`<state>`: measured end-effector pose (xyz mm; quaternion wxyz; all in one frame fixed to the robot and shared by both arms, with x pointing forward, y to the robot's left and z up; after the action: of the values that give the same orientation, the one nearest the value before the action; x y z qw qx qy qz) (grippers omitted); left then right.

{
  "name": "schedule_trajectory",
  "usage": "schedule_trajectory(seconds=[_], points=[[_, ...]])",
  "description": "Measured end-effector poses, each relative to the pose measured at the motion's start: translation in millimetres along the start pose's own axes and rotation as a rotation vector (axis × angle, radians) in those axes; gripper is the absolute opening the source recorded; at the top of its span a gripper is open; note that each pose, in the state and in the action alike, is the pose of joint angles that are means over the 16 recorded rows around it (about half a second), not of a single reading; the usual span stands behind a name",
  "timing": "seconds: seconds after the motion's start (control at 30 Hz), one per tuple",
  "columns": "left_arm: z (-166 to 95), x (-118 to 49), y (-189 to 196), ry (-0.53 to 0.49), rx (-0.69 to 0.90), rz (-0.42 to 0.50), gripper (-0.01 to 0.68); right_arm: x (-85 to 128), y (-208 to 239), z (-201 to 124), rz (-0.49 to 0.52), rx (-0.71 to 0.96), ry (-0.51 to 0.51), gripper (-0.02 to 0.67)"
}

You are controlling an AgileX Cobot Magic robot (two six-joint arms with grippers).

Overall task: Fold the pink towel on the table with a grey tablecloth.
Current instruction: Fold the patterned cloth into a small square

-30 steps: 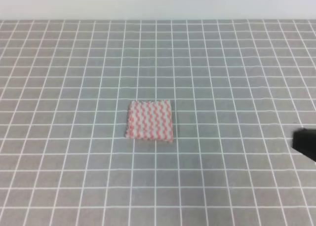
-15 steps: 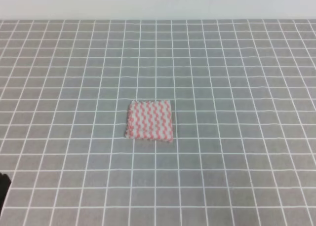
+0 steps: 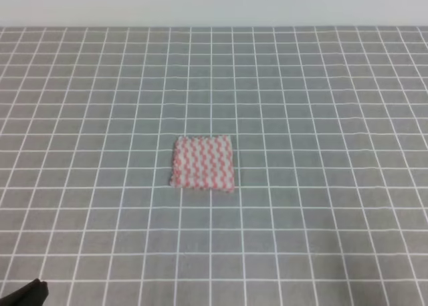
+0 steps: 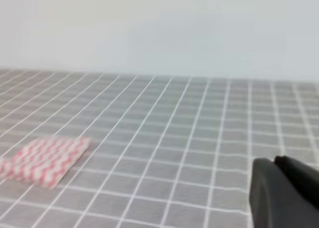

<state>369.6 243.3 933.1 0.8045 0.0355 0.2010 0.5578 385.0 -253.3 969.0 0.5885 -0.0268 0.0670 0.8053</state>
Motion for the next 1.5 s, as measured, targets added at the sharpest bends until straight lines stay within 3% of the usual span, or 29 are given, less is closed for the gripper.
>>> schedule_trajectory(seconds=[0.47,1.03,1.5], points=[[-2,-0.5,0,0.0,0.011,-0.003,-0.002,3,18,4,0.001,-0.077,0.032,-0.015],[-2,-0.3,0,0.0,0.012,-0.002,-0.004,10,19,-26,0.045,0.11,0.011,-0.015],[-1,-0.4,0,-0.01,0.008,-0.001,-0.003,11,19,-30,0.047,0.124,0.007,-0.015]])
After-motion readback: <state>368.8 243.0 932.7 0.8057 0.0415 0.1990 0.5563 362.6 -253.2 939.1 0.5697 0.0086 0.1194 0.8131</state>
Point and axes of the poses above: a point on each arm's last joint axis where the gripper is mounted, y pointing back along that axis away from the gripper, x along the wrist's bending axis when the last joint is at zero, z = x × y, the point moved 8 cm from there along -y, pointing out along that axis toward the gripper, and after that the axes turned 12 degrees about y, right-handed, at the moved point
